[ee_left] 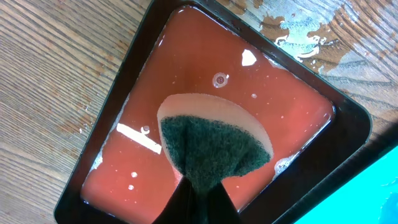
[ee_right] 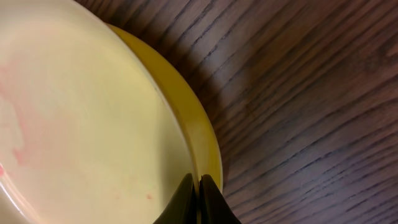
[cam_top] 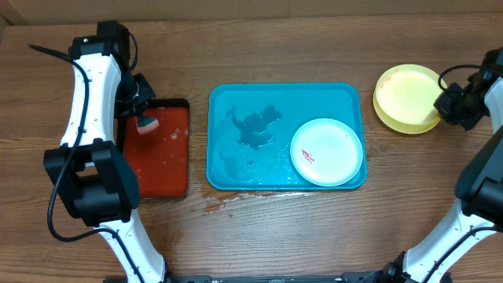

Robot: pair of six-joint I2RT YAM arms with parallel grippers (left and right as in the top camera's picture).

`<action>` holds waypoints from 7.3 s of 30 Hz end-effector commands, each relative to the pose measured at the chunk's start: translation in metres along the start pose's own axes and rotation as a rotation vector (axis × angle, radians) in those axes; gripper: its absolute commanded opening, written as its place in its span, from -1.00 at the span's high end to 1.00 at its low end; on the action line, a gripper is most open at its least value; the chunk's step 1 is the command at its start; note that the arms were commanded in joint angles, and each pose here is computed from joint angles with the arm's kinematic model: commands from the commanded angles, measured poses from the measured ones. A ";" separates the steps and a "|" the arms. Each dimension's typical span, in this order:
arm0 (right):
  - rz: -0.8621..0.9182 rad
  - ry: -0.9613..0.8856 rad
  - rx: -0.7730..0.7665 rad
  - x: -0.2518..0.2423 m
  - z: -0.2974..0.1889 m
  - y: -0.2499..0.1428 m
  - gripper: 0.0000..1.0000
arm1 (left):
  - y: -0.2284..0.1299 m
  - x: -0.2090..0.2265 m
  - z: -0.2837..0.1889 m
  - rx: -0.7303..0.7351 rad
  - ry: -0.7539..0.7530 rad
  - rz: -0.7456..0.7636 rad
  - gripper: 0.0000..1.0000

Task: Clean dirty plates on tray and stack at the side
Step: 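Lower the yellow plate onto the yellow plate right of the blue tray, then move the right gripper to the white plate and grasp its rim, then bring the left-held sponge from the red tray onto the white plate, then scrub the white plate with the left-held sponge while right gripper holds it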

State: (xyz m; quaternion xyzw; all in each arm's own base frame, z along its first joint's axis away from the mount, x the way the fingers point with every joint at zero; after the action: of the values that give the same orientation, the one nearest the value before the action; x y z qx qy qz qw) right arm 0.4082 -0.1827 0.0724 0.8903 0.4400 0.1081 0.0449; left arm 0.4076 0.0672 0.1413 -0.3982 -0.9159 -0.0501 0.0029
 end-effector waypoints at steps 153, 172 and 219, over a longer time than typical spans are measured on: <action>-0.816 0.282 0.215 0.270 0.038 -0.236 0.92 | -0.226 -0.224 0.070 0.044 -0.415 0.628 0.92; -0.816 0.278 0.221 0.268 0.038 -0.236 0.92 | -0.117 -0.175 0.068 -0.249 -0.041 0.475 0.91; -0.817 0.283 0.212 0.270 0.038 -0.235 0.92 | -0.097 -0.182 0.016 -0.325 -0.096 0.521 0.91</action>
State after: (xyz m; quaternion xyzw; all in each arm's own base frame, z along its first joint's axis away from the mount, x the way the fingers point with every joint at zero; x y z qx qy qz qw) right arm 0.3962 0.1807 0.0393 0.6148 0.7673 0.1683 -0.0709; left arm 0.4470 -0.1609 0.0599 -0.6562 -0.7466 -0.0832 -0.0708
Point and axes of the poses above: each gripper's point midway between its finger pads, its own z axis out along the fingers, its own x axis along the line the jaws close on, y = z × x, the point moved 3 cm from there along -z, back along the fingers, and after that the axes turned 8 degrees about -z, right-handed, at the moved point
